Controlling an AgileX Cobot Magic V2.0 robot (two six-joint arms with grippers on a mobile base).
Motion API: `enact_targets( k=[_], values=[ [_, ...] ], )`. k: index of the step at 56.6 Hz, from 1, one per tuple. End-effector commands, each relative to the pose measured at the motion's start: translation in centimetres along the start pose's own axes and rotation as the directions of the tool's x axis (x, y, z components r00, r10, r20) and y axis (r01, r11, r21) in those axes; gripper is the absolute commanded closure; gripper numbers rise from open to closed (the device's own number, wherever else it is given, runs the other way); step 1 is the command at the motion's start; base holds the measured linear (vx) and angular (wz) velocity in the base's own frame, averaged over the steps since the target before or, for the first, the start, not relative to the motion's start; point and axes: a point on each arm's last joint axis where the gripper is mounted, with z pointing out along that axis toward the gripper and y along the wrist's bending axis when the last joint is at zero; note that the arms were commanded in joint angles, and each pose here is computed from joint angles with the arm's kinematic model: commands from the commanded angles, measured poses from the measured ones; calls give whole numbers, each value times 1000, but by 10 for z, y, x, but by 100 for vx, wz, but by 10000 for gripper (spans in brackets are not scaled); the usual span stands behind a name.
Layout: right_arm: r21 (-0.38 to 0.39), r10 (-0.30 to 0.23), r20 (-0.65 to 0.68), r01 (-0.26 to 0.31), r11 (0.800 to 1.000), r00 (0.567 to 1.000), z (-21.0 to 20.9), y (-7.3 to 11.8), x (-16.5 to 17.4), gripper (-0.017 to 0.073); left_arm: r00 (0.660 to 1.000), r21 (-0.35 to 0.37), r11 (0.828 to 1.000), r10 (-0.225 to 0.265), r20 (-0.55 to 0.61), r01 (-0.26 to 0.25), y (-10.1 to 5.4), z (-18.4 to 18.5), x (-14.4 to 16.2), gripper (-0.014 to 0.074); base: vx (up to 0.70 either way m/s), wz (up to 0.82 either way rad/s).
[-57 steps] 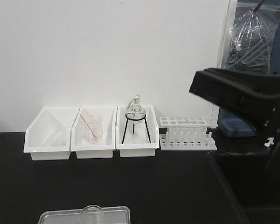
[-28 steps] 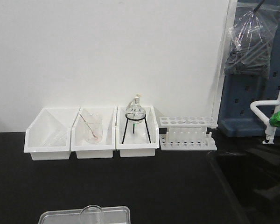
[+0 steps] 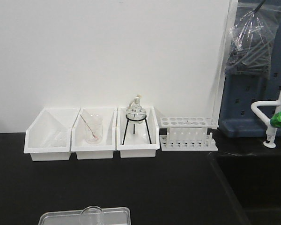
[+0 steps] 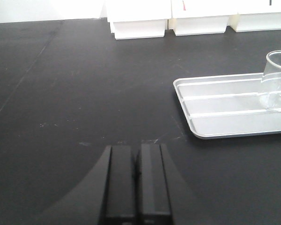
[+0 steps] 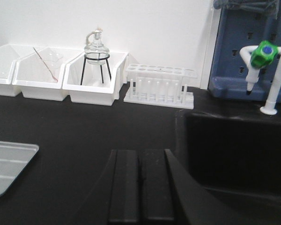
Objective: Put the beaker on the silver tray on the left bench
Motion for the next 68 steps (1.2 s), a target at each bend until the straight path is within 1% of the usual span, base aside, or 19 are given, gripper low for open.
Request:
enact_targets(
  k=[1, 2, 3, 7, 8, 9, 12, 17, 22, 25, 68],
  values=[
    [-29, 20, 160, -16, 999, 987, -3, 3, 13, 567, 998, 7, 1000, 0, 68, 0, -1, 2, 1, 592, 0, 0],
    [-30, 36, 166, -31, 999, 985, -4, 3, 20, 567, 998, 7, 1000, 0, 68, 0, -1, 2, 1, 592, 0, 0],
    [-28, 38, 170, -33, 999, 985, -4, 3, 25, 567, 998, 7, 1000, 0, 68, 0, -1, 2, 1, 592, 0, 0],
    [-19, 73, 199, -71, 997, 977, -5, 3, 47, 567, 998, 7, 1000, 0, 68, 0, -1, 2, 1, 592, 0, 0],
    [-16, 89, 209, -88, 996, 974, -6, 3, 52, 567, 998, 7, 1000, 0, 68, 0, -1, 2, 1, 592, 0, 0],
    [-10, 101, 223, -101, 995, 970, -7, 2, 55, 567, 998, 7, 1000, 0, 68, 0, -1, 2, 1, 592, 0, 0],
    [21, 120, 201, -127, 992, 972, -10, 0, 57, 567, 998, 7, 1000, 0, 68, 0, -1, 2, 1, 592, 0, 0],
    [84, 79, 212, -98, 992, 974, -13, -3, 59, 567, 998, 7, 1000, 0, 68, 0, -1, 2, 1, 592, 0, 0],
    [127, 76, 203, -103, 987, 976, -13, -6, 60, 567, 998, 7, 1000, 0, 64, 0, -1, 2, 1, 592, 0, 0],
    [136, 77, 200, -106, 985, 977, -13, -6, 61, 567, 998, 7, 1000, 0, 64, 0, -1, 2, 1, 592, 0, 0],
    [140, 78, 195, -106, 984, 978, -13, -6, 61, 567, 998, 7, 1000, 0, 64, 0, -1, 2, 1, 592, 0, 0]
  ],
)
